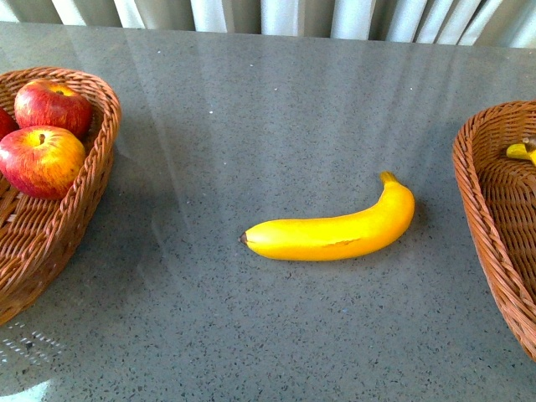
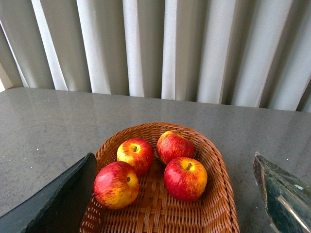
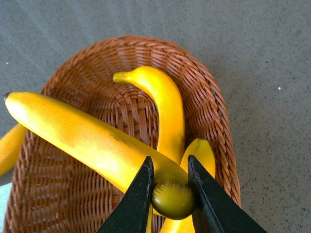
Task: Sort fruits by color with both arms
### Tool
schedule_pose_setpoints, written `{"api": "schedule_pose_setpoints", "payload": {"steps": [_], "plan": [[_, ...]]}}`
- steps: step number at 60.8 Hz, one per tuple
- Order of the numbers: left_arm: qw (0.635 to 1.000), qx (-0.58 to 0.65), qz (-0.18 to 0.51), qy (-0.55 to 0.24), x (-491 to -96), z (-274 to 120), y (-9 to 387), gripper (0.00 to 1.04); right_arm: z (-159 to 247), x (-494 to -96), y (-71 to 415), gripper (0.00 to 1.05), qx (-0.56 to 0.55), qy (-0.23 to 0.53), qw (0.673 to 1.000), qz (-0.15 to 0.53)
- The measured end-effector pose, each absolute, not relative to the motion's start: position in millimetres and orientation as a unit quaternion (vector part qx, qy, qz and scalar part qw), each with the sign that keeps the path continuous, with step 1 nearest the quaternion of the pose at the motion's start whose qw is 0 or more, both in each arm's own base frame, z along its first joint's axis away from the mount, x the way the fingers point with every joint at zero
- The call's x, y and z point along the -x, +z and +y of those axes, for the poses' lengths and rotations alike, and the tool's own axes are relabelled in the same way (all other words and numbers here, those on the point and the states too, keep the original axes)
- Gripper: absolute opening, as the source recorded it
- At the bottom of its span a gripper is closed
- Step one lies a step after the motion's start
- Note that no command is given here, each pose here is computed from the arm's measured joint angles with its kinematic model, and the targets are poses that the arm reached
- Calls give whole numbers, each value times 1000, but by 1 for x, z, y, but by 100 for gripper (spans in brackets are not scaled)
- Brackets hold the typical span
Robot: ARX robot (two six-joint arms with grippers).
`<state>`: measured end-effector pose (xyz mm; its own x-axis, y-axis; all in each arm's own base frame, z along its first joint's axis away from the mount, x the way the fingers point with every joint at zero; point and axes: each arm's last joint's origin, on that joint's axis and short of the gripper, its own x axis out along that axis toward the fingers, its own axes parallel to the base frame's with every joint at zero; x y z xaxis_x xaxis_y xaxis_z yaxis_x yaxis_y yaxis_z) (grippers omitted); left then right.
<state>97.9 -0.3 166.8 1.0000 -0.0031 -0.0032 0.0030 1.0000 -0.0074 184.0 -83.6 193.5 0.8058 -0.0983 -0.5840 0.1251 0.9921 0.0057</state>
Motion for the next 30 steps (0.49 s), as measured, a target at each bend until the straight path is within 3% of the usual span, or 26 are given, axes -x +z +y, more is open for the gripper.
{"api": "schedule_pose_setpoints", "payload": {"steps": [7,30], "plan": [[1000,4,2,-2,-98,0,167,96,-76,-187,192,16,-15,-53,950,308],[1000,4,2,-2,-98,0,167,96,-56,-193,194,78,29,-16,953,300]]}}
